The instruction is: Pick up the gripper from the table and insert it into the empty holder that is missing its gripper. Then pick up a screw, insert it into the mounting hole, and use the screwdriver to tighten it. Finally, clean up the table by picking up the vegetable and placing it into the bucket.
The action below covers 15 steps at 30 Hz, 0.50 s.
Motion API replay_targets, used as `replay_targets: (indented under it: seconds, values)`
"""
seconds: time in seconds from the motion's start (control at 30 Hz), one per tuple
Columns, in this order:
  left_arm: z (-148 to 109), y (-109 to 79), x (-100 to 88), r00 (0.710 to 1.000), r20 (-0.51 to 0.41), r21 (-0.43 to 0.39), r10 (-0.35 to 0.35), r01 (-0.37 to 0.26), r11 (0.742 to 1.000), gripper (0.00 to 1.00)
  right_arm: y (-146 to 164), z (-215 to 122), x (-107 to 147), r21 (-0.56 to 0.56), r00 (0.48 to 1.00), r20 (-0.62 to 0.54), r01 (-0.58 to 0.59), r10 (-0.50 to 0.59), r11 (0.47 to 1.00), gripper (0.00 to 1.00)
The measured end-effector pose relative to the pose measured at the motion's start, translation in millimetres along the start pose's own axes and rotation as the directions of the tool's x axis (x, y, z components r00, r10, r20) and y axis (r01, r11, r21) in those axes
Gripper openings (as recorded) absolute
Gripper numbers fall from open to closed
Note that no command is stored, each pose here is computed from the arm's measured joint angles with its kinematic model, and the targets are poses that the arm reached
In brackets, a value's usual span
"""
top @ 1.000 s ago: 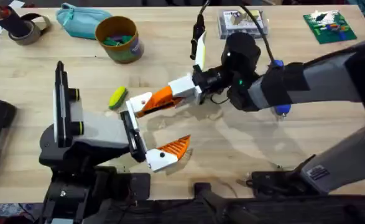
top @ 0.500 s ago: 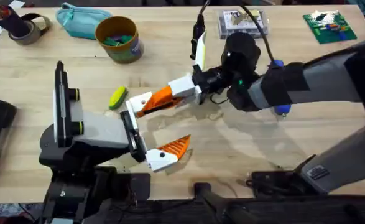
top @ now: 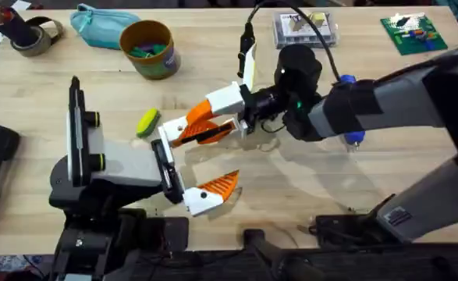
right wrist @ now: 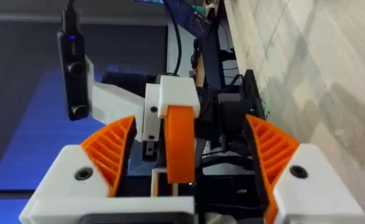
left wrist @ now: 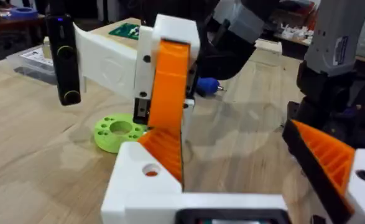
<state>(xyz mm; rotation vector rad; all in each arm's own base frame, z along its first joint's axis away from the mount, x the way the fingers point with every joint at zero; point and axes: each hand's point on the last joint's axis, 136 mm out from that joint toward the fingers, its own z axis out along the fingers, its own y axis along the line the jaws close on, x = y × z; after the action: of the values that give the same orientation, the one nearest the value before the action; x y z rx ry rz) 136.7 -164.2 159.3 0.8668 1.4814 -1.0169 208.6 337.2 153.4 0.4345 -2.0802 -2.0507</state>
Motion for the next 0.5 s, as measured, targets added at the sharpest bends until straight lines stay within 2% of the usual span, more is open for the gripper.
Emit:
replay_targets:
  seconds: [0.5]
  values:
    - [0.0, 0.0, 0.0, 1.000, 0.000, 0.000, 0.001, -0.001, 1.000, 0.987, 1.6, -2.8, -0.5, -0.004, 1.000, -0.002, 0.015, -0.015, 1.000, 0.992]
